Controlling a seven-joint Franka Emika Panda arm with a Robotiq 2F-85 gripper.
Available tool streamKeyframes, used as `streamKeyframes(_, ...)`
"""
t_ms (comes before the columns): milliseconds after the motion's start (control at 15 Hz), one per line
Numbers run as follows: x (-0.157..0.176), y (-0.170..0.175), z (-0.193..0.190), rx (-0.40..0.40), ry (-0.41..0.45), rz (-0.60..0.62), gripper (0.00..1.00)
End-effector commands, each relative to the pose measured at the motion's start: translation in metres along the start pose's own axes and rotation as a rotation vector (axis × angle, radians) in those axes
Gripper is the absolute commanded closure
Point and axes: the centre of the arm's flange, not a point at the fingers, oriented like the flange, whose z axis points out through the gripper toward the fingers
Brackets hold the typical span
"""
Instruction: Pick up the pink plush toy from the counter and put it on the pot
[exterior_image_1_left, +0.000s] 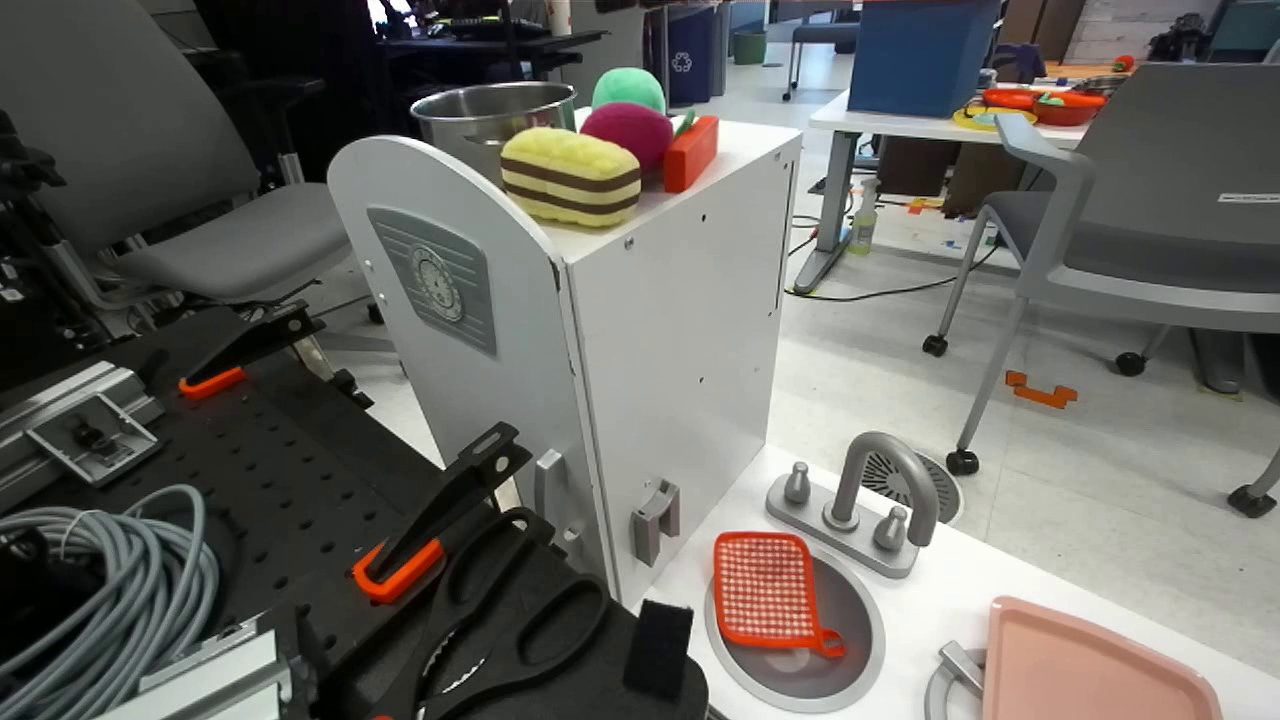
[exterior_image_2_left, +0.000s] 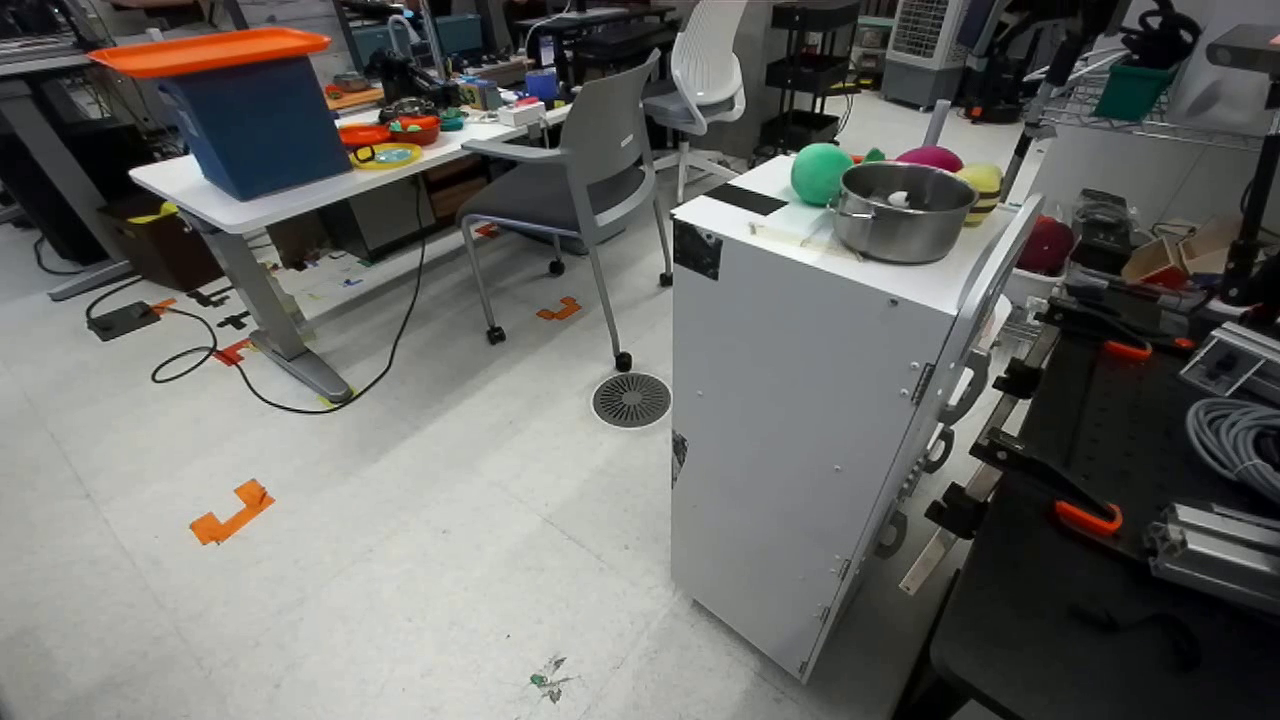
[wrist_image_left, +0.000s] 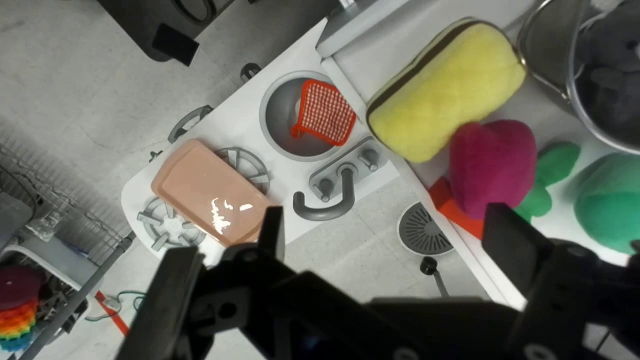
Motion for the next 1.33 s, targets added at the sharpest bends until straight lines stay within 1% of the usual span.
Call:
streamKeyframes(0, -0.024, 0.003, -0.009, 0.048, -0.033, -0.029, 0.00)
streamKeyframes(133, -0.030, 0.003, -0.009, 0.041, -0.001, -0.015, 0.00)
streamKeyframes(200, -0.032, 0.005, -0.007, 0.017, 0.052, 0.027, 0.00)
streamKeyframes(267, -0.033, 0.006, -0.008, 0.013, 0.058, 0.042, 0.00)
streamKeyframes(467, -0.034, 0.009, -0.006, -0.024, 0.132, 0.148, 0.00)
streamKeyframes(600, -0.035, 0.010, -0.003, -0.047, 0.157, 0.194, 0.00)
streamKeyframes(800, -0.035, 0.011, 0.003, -0.089, 0.171, 0.257, 0.00)
streamKeyframes(933, -0.034, 0.011, 0.006, -0.104, 0.158, 0.304, 0.00)
streamKeyframes(1067, -0.034, 0.010, 0.007, -0.100, 0.113, 0.322, 0.00)
streamKeyframes(1267, -0.035, 0.011, 0.006, -0.069, -0.002, 0.316, 0.00)
